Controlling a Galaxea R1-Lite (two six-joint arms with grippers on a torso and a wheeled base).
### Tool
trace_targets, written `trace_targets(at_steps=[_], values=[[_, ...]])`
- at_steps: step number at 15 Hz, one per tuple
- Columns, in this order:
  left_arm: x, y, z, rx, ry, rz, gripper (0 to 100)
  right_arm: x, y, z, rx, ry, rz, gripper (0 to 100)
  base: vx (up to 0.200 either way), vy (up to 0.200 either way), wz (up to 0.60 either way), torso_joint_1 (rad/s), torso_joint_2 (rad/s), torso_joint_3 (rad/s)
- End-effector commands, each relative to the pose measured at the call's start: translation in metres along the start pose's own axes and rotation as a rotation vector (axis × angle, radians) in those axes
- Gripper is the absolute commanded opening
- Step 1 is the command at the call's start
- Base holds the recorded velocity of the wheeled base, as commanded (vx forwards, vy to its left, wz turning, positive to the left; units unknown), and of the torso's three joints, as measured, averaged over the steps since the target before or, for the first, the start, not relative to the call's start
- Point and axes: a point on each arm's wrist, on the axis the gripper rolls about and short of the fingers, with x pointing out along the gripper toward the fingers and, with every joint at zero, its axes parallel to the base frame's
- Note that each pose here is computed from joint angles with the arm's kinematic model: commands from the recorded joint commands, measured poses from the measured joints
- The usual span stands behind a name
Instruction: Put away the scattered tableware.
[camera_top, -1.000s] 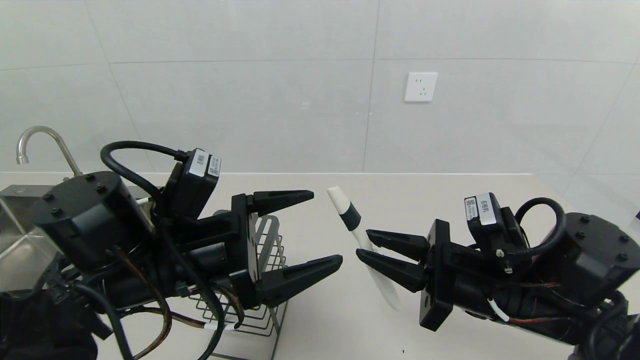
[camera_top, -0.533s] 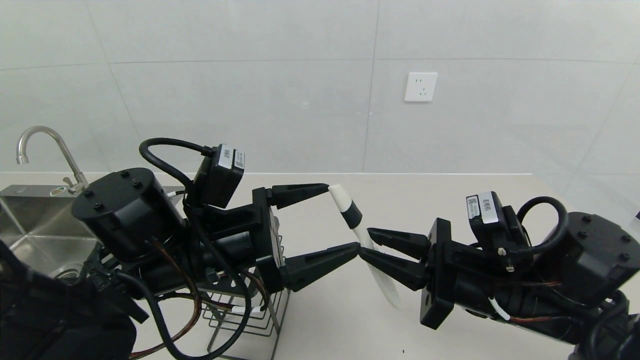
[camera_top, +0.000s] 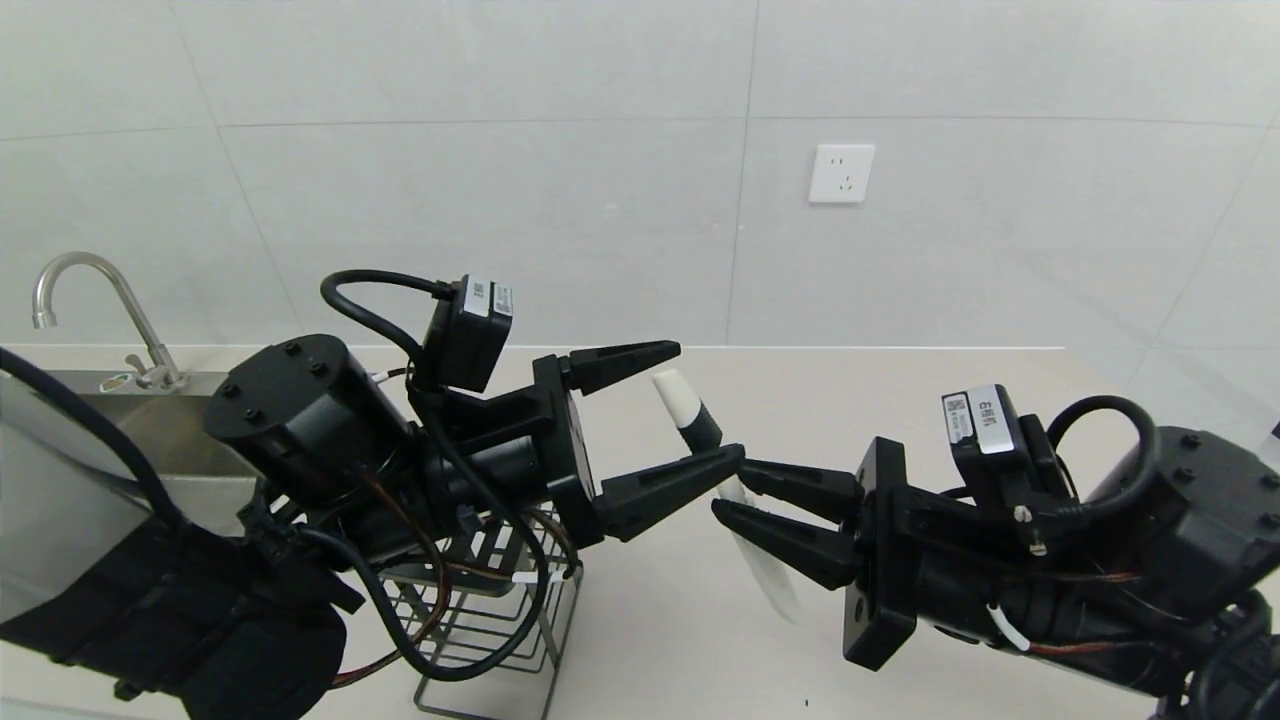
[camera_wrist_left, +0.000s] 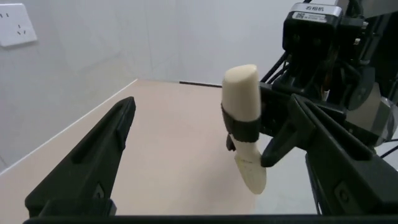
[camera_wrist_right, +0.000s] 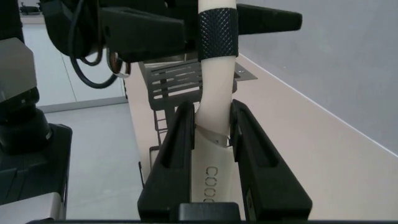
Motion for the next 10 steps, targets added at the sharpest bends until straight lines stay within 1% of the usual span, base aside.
trace_targets(at_steps=[1, 3, 4, 7, 9, 10], values=[[0.003, 0.0, -0.005, -0.023, 0.003, -0.006, 100, 0.0, 0.001, 0.002, -0.005, -0.009, 0.004, 0, 0.0, 0.0, 0.0, 0.0, 0.0, 0.0], [0.009, -0.006, -0.005, -0.077, -0.006, -0.035, 100, 0.001, 0.0, 0.003, -0.01, -0.015, 0.004, 0, 0.0, 0.0, 0.0, 0.0, 0.0, 0.0], [0.012, -0.008, -0.004, -0.093, -0.012, -0.045, 100, 0.002, 0.0, 0.004, -0.012, -0.019, 0.004, 0, 0.0, 0.0, 0.0, 0.0, 0.0, 0.0], [0.015, -0.006, 0.001, -0.09, -0.031, -0.044, 100, 0.002, 0.0, 0.005, -0.014, -0.02, 0.002, 0, 0.0, 0.0, 0.0, 0.0, 0.0, 0.0], [0.015, -0.006, 0.002, -0.108, -0.037, -0.03, 100, 0.004, -0.002, 0.008, -0.023, -0.036, 0.0, 0, 0.0, 0.0, 0.0, 0.0, 0.0, 0.0], [0.016, -0.006, 0.002, -0.119, -0.038, -0.032, 0, 0.006, -0.004, 0.01, -0.029, -0.047, -0.003, 0, 0.0, 0.0, 0.0, 0.0, 0.0, 0.0]])
